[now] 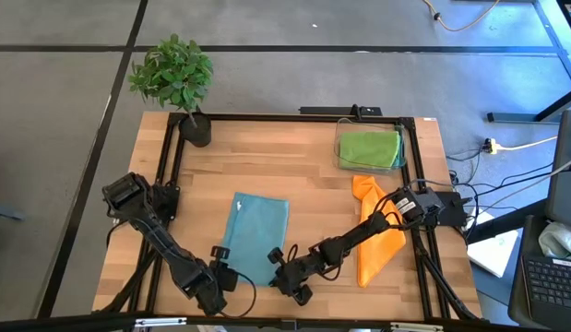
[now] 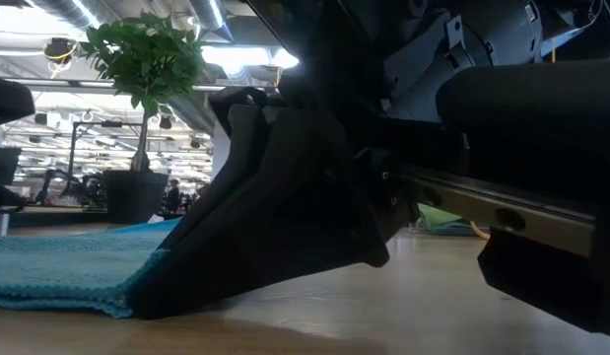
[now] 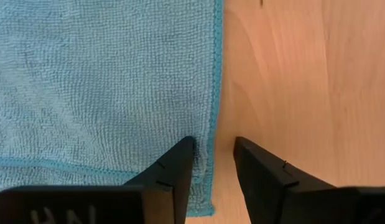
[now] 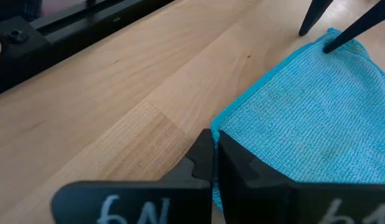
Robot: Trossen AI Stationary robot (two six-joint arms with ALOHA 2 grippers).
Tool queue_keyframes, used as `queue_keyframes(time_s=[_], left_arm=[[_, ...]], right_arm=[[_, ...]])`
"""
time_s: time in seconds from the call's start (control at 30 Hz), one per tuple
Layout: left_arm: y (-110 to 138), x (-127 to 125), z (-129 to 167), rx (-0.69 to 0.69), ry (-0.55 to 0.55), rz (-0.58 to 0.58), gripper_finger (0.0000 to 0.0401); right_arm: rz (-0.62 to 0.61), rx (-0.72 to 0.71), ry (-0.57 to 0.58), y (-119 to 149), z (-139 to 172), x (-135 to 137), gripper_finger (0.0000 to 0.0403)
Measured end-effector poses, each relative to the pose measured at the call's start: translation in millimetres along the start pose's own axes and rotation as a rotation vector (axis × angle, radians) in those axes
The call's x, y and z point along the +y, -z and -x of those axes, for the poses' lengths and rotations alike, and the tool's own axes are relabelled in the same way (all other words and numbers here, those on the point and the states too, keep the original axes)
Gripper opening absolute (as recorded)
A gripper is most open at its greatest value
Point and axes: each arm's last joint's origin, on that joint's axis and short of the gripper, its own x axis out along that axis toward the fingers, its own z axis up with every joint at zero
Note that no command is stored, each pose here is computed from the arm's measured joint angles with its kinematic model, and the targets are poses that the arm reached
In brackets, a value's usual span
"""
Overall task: Fold microfiber towels
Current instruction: Fold the light blue microfiber towel
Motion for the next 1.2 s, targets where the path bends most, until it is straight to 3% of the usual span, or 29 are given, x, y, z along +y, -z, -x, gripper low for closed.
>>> queue_keyframes(time_s=[0.13, 0.4, 0.9, 1.2], left_arm=[[-1, 1, -1, -0.006, -0.015, 0.007, 0.0094], [-2, 2, -2, -0.015, -0.023, 0.024, 0.0006], [-3, 8, 11, -0.013, 0.0, 0.059, 0.0], [-29, -1, 44, -0.048, 0.08, 0.127, 0.0]], right_arm=[[0.0, -0.001, 0.001, 0, 0, 0, 0.0005], [-0.002, -0.018, 0.037, -14, 15, -8, 0.0008], [0.012, 0.0, 0.155, -30, 35, -17, 0.0009], [0.012, 0.045, 0.134, -42, 52, -5, 0.0009]])
